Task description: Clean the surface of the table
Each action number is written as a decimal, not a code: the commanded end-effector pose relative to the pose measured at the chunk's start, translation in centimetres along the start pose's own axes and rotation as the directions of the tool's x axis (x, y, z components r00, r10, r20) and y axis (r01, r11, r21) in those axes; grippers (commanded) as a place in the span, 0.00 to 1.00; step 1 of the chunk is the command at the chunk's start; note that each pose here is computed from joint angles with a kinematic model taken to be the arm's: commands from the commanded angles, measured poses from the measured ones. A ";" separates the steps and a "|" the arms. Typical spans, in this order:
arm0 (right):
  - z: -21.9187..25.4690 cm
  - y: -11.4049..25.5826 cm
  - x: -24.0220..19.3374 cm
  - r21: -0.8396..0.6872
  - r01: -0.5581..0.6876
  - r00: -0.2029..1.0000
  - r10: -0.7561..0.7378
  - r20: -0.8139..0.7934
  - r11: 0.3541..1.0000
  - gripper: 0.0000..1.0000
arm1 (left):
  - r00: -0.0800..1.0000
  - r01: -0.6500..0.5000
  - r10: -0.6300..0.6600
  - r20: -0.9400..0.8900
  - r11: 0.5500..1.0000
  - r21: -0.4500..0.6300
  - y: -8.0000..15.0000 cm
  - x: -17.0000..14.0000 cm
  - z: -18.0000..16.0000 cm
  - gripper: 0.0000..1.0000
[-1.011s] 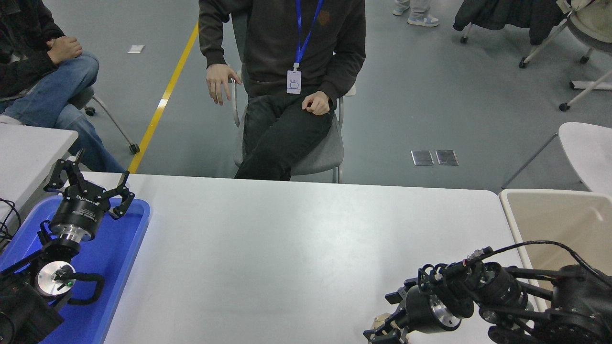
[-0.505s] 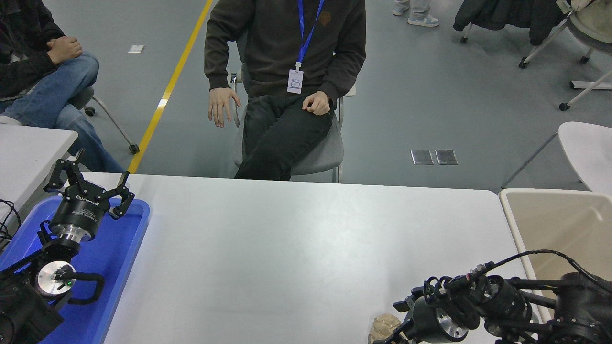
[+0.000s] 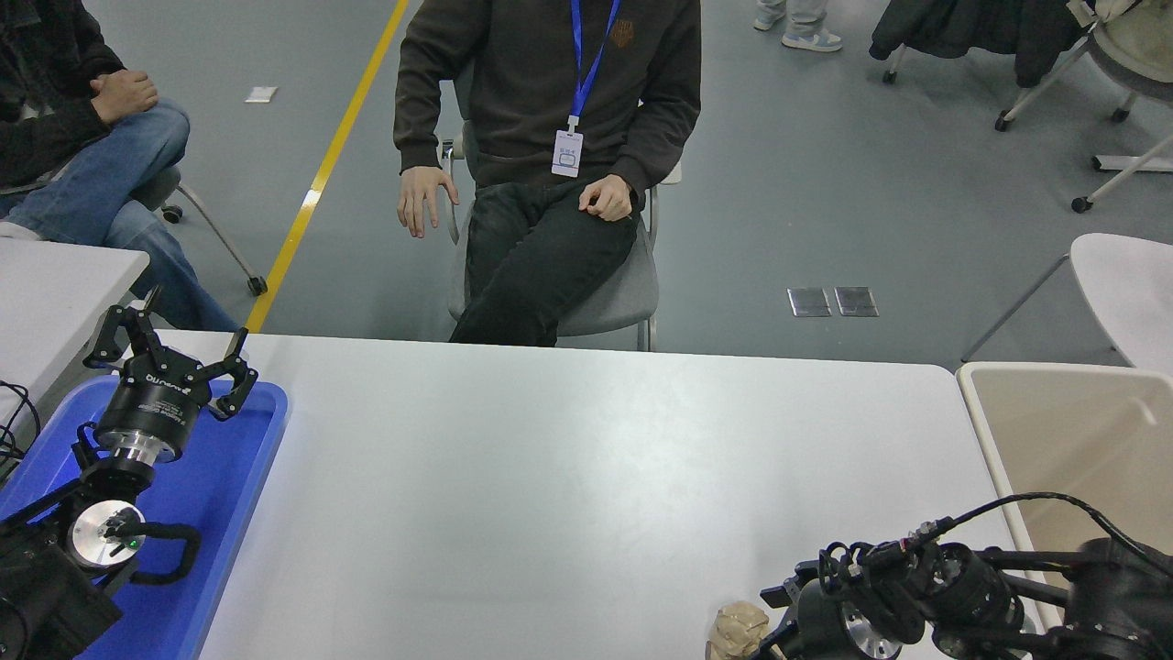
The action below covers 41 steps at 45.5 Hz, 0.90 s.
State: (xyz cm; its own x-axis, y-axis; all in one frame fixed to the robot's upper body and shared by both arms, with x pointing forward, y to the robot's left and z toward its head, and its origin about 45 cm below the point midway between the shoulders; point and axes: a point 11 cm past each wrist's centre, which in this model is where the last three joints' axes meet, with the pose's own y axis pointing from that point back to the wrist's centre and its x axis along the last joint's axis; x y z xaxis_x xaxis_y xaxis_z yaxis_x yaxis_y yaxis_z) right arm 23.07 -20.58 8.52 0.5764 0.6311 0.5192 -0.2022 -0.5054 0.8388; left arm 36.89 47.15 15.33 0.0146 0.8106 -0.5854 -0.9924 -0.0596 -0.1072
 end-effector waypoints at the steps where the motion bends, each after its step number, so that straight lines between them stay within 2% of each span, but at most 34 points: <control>1: -0.1 -0.3 -0.8 0.005 -0.001 1.000 0.000 0.022 1.000 0.99 | 1.000 0.000 0.000 0.000 1.000 -0.001 0.0 0.0 0.0 1.00; 34: -1.4 -1.1 -1.3 0.079 -0.076 0.996 0.071 0.056 0.994 0.92 | 1.000 0.000 0.000 0.000 1.000 -0.001 0.0 0.0 0.0 1.00; 41: -1.7 -1.3 -1.5 0.088 -0.087 0.995 0.082 0.061 0.992 0.85 | 1.000 0.000 0.000 0.000 1.000 0.001 0.0 0.0 0.0 1.00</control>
State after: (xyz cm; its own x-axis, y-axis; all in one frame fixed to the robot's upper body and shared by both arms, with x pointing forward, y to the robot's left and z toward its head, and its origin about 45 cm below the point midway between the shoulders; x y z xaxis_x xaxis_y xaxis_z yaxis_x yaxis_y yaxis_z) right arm 21.48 -20.10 7.29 0.6040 0.5647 0.5623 -0.1824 -0.5890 0.7873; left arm 36.90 47.14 15.33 0.0146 0.8106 -0.5854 -0.9925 -0.0592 -0.1068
